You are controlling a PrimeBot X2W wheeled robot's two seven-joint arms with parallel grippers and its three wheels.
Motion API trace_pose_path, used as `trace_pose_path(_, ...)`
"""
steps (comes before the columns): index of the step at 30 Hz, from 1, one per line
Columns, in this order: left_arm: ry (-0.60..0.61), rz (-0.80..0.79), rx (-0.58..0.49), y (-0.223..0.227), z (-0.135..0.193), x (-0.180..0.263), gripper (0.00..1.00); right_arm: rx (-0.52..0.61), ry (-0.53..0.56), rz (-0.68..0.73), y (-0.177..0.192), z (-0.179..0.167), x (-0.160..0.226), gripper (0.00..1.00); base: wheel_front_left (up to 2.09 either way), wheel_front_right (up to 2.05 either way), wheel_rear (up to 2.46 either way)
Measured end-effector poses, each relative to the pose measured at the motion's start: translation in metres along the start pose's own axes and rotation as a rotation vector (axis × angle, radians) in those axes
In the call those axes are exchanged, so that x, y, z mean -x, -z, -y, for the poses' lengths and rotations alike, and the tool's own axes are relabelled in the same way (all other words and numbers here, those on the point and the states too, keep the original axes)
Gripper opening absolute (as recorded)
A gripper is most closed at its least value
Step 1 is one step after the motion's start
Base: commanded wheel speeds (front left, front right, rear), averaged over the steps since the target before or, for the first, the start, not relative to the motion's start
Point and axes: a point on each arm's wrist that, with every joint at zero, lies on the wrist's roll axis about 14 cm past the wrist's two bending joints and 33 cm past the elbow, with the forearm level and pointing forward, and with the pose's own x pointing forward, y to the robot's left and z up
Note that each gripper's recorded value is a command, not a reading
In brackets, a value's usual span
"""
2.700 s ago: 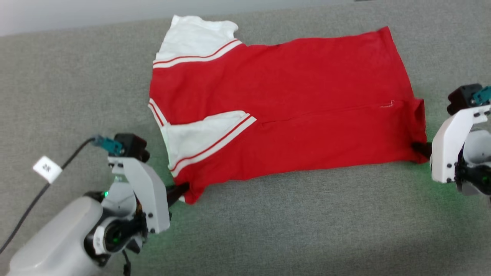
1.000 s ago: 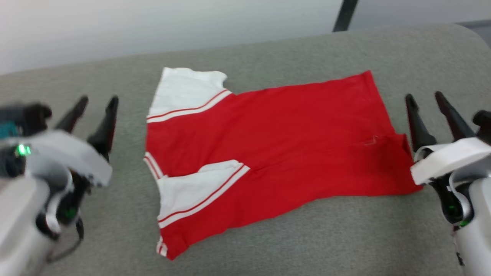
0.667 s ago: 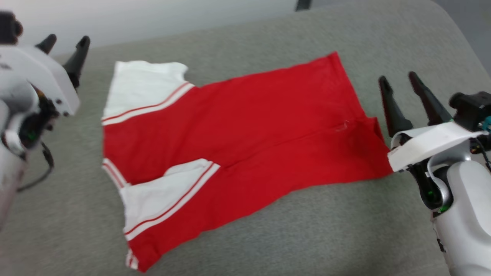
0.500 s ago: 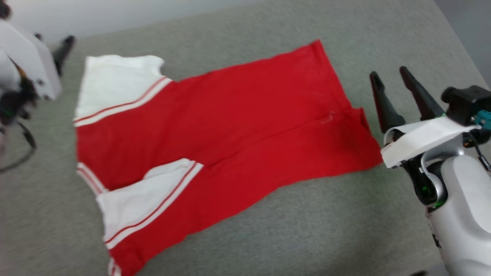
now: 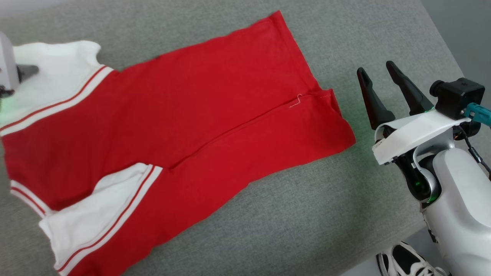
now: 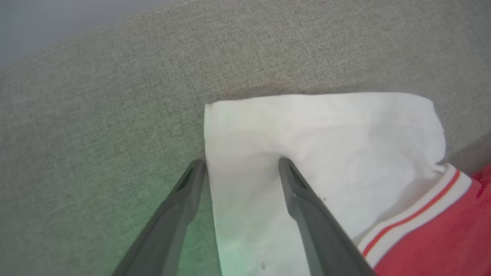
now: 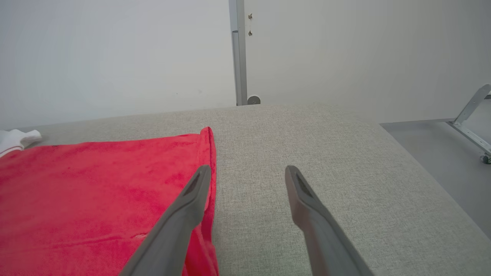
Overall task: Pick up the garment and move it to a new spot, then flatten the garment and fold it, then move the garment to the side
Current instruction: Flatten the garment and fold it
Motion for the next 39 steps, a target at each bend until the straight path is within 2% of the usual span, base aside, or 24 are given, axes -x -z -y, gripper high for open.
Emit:
trace_pose_path(8, 0.010, -0.027, -0.002, 0.001, 0.004, -0.012, 1.00, 0.004, 0.012, -0.023, 0.008, 0.006, 0.001, 1.00, 0.00, 0.00, 0.00)
trace_pose_path(9, 0.017, -0.028, 0.002, 0.001, 0.005, -0.012, 0.79, 0.004, 0.012, -0.024, 0.008, 0.007, 0.001, 1.00, 0.00, 0.00, 0.00)
trace_pose_path(10, 0.019, -0.029, 0.003, 0.001, 0.005, -0.012, 0.51, 0.004, 0.010, -0.025, 0.008, 0.006, 0.000, 1.00, 0.00, 0.00, 0.00)
trace_pose_path(11, 0.025, -0.028, 0.006, 0.001, 0.007, -0.011, 0.11, 0.003, 0.008, -0.030, 0.009, 0.006, -0.001, 1.00, 0.00, 0.00, 0.00)
trace_pose_path(12, 0.032, -0.027, 0.009, 0.002, 0.009, -0.011, 0.00, 0.008, 0.001, -0.032, 0.007, 0.005, -0.003, 1.00, 0.00, 0.00, 0.00)
trace_pose_path(15, 0.040, -0.013, -0.008, 0.001, 0.013, -0.010, 0.00, 0.024, -0.032, -0.037, 0.000, -0.002, -0.013, 1.00, 0.00, 0.00, 0.00)
trace_pose_path(18, 0.038, -0.003, -0.016, 0.002, 0.012, -0.009, 0.00, 0.053, -0.091, -0.106, 0.003, -0.018, -0.023, 1.00, 0.00, 0.00, 0.00)
trace_pose_path(22, 0.044, 0.013, -0.038, 0.001, 0.014, -0.006, 0.00, 0.127, -0.178, -0.232, 0.003, -0.039, -0.043, 1.00, 0.00, 0.00, 0.00)
trace_pose_path(26, 0.059, 0.038, -0.058, 0.000, 0.018, -0.004, 0.00, 0.192, -0.234, -0.419, 0.011, -0.054, -0.060, 1.00, 0.00, 0.00, 0.00)
trace_pose_path(29, 0.074, 0.046, -0.066, 0.002, 0.021, -0.002, 0.00, 0.241, -0.236, -0.547, 0.017, -0.054, -0.070, 1.00, 0.00, 0.00, 0.00)
trace_pose_path(33, 0.078, 0.067, -0.086, -0.002, 0.020, 0.001, 0.00, 0.220, -0.213, -0.596, 0.009, -0.053, -0.095, 1.00, 0.00, 0.00, 0.00)
trace_pose_path(39, 0.082, 0.076, -0.109, -0.002, 0.015, -0.005, 0.00, 0.230, -0.173, -0.724, 0.038, -0.049, -0.116, 1.00, 0.00, 0.00, 0.00)
